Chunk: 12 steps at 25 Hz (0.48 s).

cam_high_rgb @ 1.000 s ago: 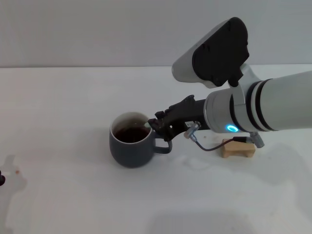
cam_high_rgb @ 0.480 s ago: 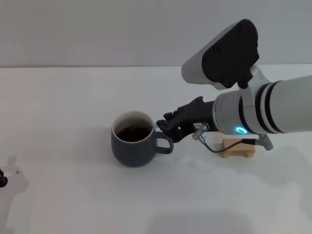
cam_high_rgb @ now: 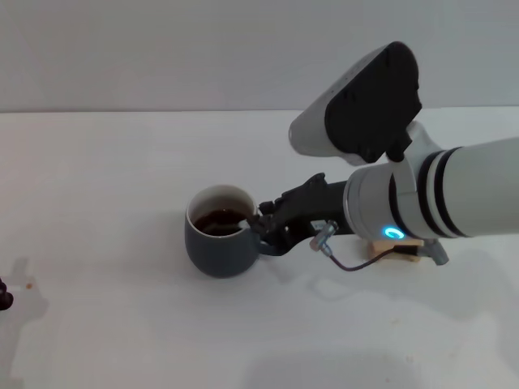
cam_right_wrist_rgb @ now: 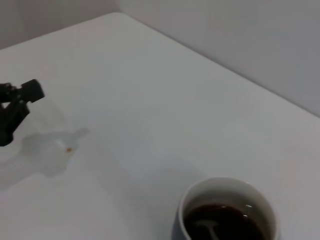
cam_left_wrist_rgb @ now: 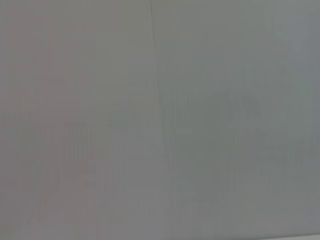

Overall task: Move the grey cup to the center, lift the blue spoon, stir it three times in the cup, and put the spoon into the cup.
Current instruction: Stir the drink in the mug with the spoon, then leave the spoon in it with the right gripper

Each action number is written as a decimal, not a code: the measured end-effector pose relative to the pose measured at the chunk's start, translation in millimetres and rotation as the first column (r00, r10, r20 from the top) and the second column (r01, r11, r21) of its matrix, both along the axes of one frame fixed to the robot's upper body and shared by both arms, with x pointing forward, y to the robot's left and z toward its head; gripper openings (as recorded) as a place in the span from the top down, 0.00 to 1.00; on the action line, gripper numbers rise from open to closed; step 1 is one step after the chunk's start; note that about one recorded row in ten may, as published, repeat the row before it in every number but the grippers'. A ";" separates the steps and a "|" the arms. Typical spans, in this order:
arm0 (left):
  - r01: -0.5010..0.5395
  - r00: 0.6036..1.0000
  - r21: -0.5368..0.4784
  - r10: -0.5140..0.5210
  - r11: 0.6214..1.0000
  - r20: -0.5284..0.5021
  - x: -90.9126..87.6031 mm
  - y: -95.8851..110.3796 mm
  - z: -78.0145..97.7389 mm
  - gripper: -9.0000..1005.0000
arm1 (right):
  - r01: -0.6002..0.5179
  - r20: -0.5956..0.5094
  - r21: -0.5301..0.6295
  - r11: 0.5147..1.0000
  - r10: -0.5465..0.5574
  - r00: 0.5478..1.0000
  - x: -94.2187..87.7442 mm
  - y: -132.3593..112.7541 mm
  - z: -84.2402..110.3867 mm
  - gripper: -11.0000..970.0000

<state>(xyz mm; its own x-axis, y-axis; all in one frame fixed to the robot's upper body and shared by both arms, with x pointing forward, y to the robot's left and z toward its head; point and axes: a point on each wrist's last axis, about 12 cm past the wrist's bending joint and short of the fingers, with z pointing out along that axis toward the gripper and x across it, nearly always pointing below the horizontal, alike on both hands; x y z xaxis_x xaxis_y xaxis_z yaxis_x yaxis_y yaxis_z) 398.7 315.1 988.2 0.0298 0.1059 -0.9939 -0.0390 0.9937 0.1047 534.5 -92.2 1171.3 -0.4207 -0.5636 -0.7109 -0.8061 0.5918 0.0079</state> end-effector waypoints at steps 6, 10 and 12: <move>-0.002 1.000 0.001 0.002 1.000 0.000 -0.1 0.6 0.1 0.99 | -0.036 0.000 -0.006 0.999 0.036 0.999 -3.8 11.2 0.8 0.82; -0.005 1.000 0.001 0.005 1.000 0.001 -0.9 1.3 0.1 0.99 | -0.059 0.014 -0.014 0.998 0.060 0.998 1.0 21.1 1.5 0.82; -0.006 1.000 0.001 0.006 1.000 0.001 -0.9 1.4 0.1 0.99 | -0.062 0.017 -0.015 0.998 0.062 0.998 2.1 22.7 1.4 0.82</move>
